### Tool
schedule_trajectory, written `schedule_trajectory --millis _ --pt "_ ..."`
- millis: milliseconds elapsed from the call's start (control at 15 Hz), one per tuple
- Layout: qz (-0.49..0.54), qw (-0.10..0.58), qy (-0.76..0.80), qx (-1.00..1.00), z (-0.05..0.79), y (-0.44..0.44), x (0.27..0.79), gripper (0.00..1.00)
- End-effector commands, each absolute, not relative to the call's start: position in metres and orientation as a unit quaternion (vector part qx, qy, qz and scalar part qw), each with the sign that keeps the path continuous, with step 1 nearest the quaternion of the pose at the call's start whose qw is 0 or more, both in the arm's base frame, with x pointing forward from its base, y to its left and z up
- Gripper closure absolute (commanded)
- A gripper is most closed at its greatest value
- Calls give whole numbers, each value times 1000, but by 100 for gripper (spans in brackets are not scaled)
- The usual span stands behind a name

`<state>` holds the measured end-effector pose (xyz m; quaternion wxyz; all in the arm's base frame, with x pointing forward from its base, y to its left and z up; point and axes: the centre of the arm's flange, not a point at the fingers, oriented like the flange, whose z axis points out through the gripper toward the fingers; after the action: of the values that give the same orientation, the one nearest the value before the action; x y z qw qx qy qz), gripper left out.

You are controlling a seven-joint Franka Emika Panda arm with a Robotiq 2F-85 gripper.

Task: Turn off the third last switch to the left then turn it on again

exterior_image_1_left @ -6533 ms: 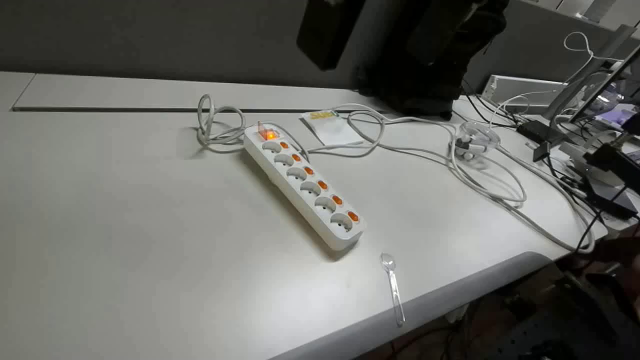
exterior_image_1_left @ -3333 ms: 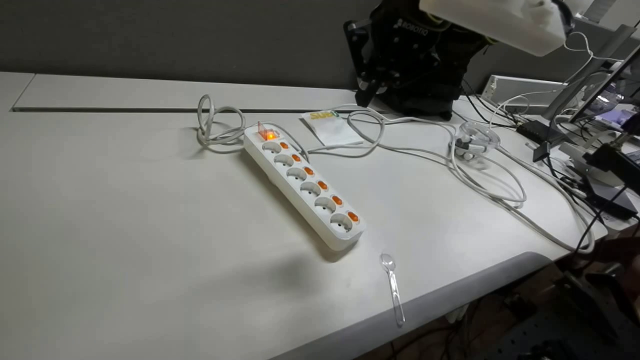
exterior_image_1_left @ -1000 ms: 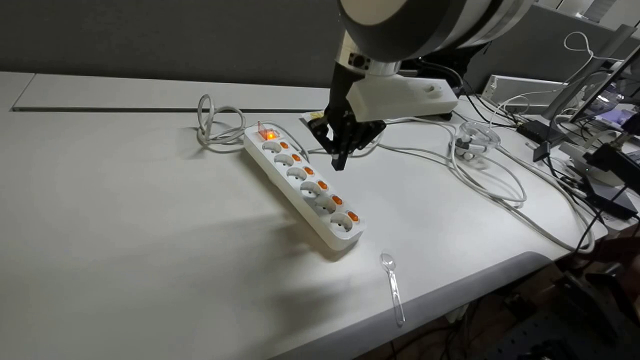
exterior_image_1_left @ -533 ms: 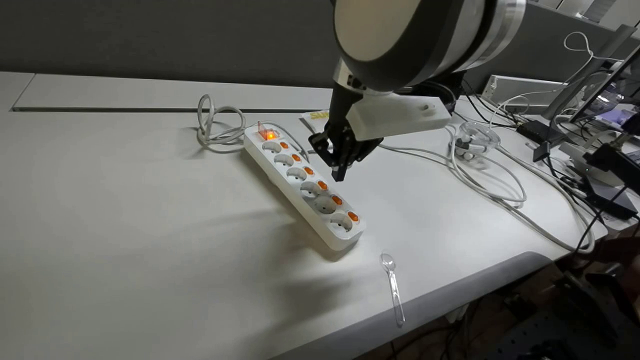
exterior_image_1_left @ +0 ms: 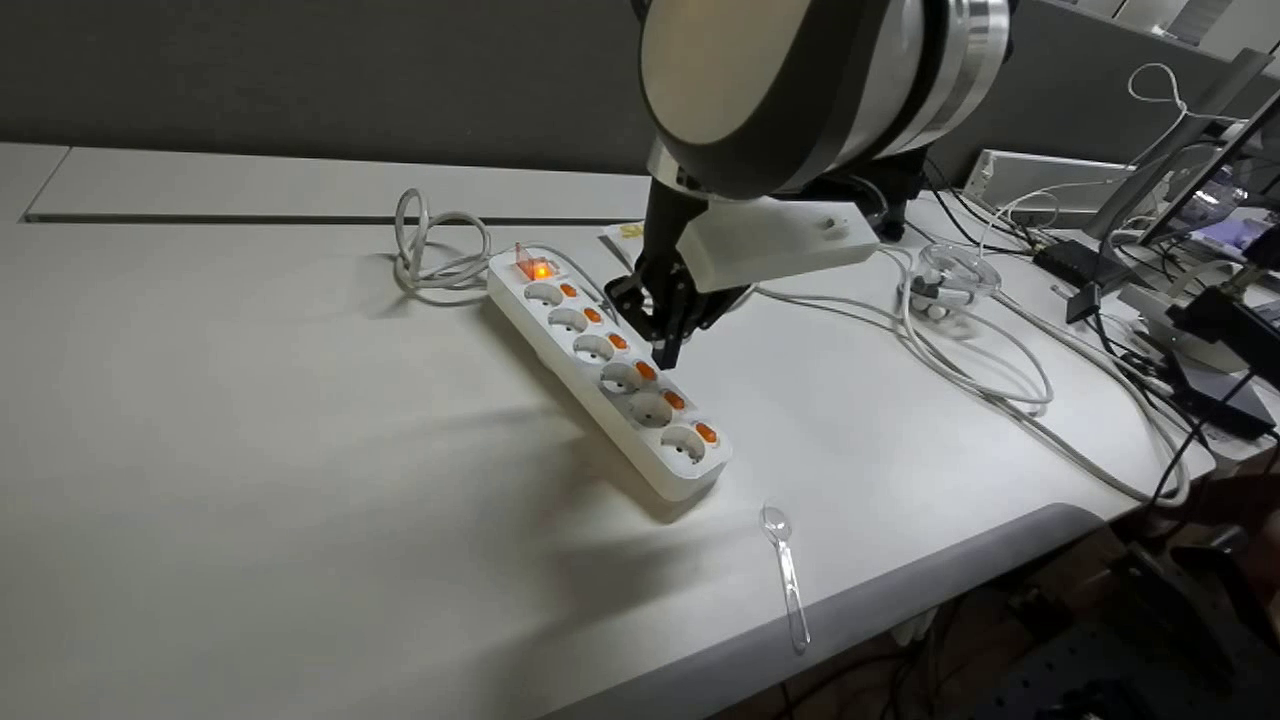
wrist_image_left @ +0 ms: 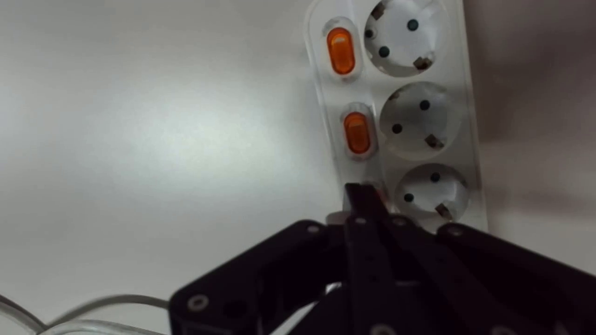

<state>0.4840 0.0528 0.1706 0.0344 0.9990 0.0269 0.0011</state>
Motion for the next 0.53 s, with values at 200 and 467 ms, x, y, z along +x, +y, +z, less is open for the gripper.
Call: schedule_trajectory --millis 200,467 --pt "-10 35 39 999 159 60 497 100" --pt "-17 38 45 998 150 63 498 100"
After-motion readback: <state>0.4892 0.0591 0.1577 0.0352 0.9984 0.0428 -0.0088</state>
